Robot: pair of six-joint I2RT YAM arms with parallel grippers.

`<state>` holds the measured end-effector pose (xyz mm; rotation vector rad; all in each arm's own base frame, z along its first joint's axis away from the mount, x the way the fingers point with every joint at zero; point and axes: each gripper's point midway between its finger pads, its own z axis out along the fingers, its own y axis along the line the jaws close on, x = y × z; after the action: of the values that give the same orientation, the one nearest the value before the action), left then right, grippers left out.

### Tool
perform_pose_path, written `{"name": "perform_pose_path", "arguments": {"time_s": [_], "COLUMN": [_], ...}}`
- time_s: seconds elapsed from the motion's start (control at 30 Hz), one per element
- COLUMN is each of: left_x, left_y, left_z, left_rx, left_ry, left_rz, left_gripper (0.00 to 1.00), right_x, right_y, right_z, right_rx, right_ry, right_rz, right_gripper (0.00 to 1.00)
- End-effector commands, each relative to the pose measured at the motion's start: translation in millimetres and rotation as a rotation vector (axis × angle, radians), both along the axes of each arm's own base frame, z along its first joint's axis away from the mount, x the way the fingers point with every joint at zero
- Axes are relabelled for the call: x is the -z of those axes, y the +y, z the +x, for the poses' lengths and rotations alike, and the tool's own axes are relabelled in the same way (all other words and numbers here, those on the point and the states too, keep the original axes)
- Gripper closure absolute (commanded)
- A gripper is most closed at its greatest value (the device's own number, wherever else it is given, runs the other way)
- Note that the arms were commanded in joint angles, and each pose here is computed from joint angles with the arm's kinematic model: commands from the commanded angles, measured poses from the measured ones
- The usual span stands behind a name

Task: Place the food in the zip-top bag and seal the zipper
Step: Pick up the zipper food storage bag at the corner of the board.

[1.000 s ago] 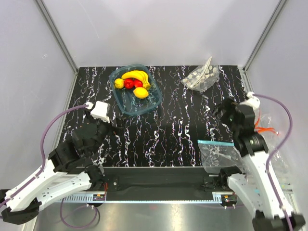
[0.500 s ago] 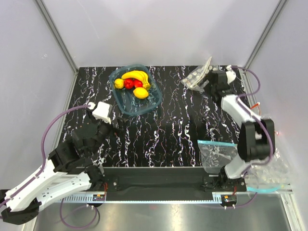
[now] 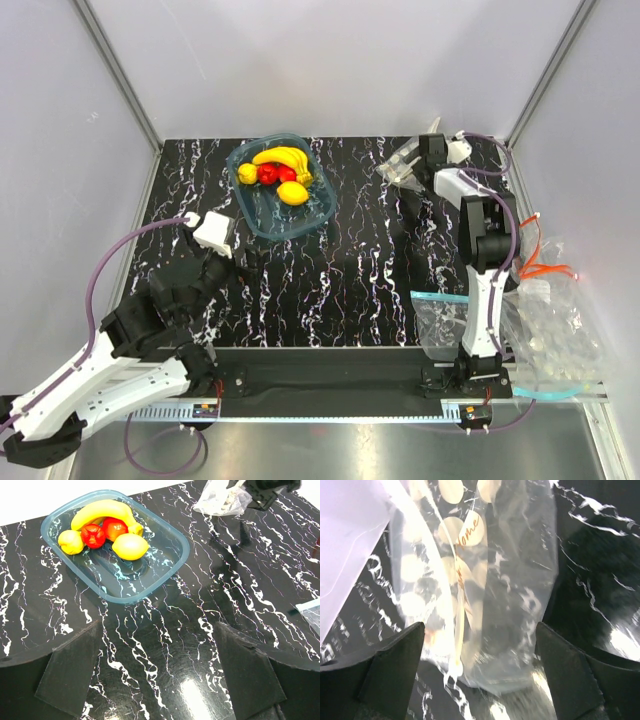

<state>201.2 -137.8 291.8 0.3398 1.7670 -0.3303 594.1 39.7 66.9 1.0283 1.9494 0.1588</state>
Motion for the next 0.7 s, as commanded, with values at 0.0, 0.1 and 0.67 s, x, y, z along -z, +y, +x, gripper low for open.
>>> {"name": "perform_pose_path", "arguments": {"time_s": [0.0, 0.1, 0.67], "left_x": [-14.9, -12.9, 3.1], "left_y": [-4.7, -5.2, -13.2], "left_z": [1.9, 3.3, 8.8], "left_rx": [0.014, 0.011, 0.019], "left_ry": [-0.033, -0.027, 0.02], "left_rz": [-0.042, -0.032, 0.026], "left_gripper": [0.01, 0.01, 0.01], "right_x": [-7.5, 0.2, -110.7], "right_y": [-16.9, -6.8, 148.3], "right_z": [20.4, 15.2, -164.2], "right_rx": [0.066, 0.023, -0.624], "right_ry": [-0.021, -0.028, -0.034], "right_rz": [0.001, 0.05, -0.083], "right_gripper": [0.09, 0.44, 1.0]}}
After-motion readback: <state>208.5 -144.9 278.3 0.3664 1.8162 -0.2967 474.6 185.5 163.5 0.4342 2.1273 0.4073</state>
